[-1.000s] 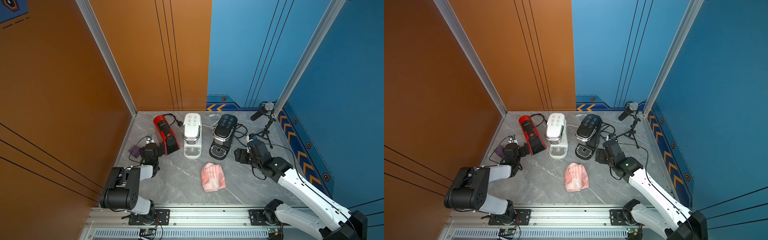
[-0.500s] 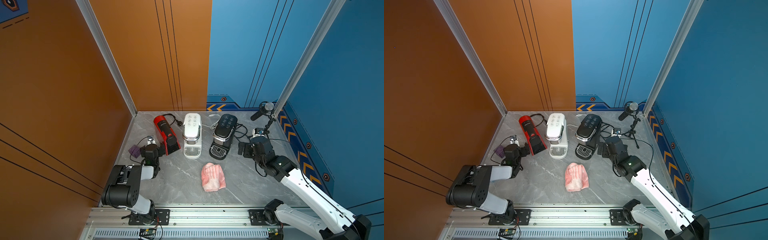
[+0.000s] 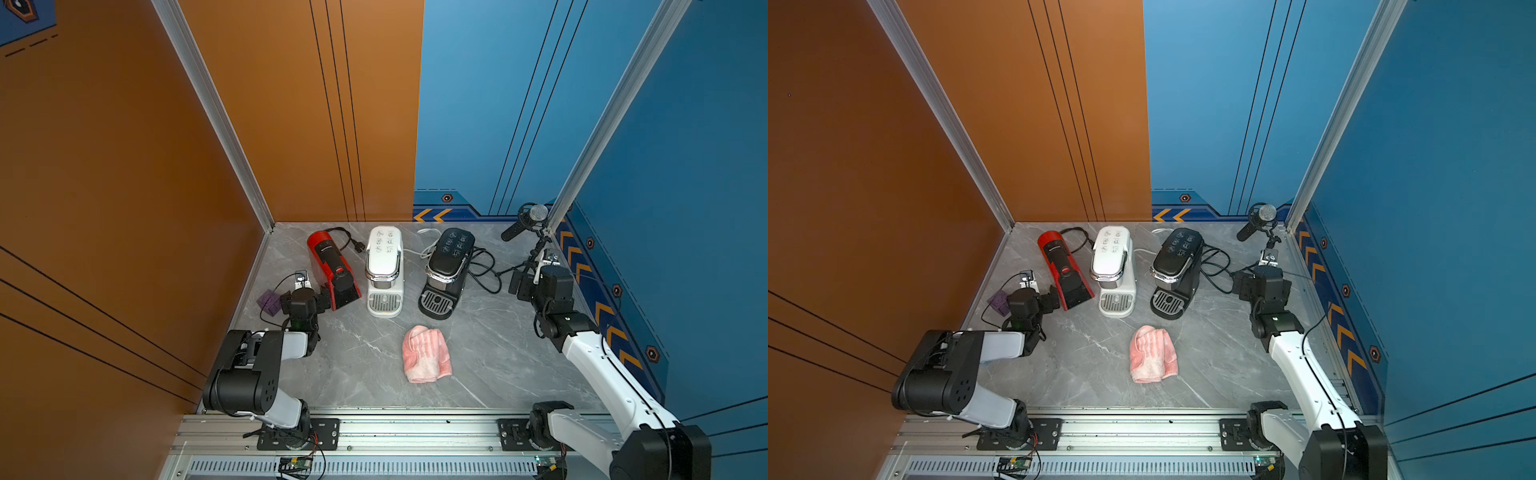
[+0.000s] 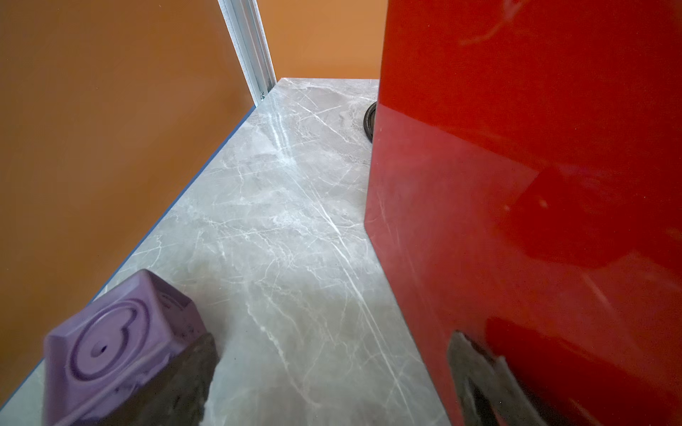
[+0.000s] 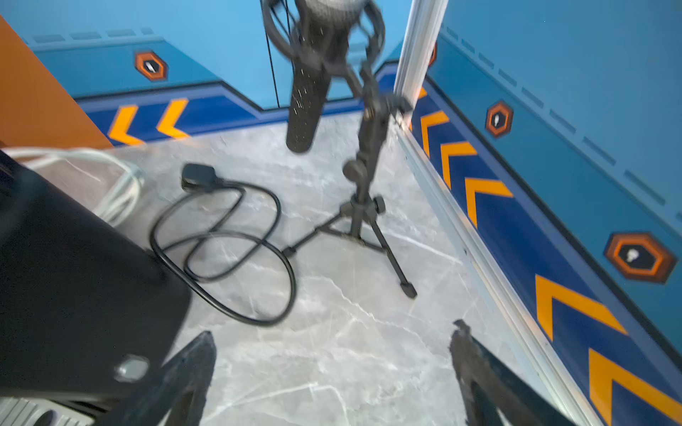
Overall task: Wipe the surface of a coffee machine
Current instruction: Reset both arms
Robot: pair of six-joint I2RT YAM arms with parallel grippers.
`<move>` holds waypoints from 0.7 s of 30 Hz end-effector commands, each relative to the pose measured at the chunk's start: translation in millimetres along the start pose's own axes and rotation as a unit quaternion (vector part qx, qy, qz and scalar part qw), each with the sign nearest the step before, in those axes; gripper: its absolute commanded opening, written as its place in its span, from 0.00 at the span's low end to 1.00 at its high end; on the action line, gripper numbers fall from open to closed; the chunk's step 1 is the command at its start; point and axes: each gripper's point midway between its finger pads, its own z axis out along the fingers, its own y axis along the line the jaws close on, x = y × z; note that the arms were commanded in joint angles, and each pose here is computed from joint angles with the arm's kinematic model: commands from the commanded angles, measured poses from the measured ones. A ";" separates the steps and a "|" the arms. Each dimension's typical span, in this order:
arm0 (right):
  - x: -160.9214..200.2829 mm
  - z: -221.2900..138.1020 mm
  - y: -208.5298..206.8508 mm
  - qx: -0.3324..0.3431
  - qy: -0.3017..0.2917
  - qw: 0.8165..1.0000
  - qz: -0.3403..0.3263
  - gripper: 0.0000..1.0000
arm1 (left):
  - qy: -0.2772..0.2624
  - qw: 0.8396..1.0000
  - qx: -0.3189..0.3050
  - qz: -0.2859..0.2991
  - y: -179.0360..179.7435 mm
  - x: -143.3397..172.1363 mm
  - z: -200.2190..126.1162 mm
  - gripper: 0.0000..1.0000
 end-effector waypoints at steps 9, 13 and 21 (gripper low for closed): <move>31.9 42.0 2.6 -0.029 -0.085 0.996 0.017 1.00 | -0.009 0.999 0.029 0.013 -14.9 -1.5 -2.2 0.99; 32.8 54.1 2.4 -0.018 -0.055 0.998 0.011 1.00 | -0.008 0.999 0.029 0.013 -14.7 -1.1 -2.3 0.99; 45.0 71.3 13.0 -0.038 -0.093 0.995 0.023 1.00 | -0.008 0.999 0.030 0.013 -15.4 -0.8 -2.2 0.99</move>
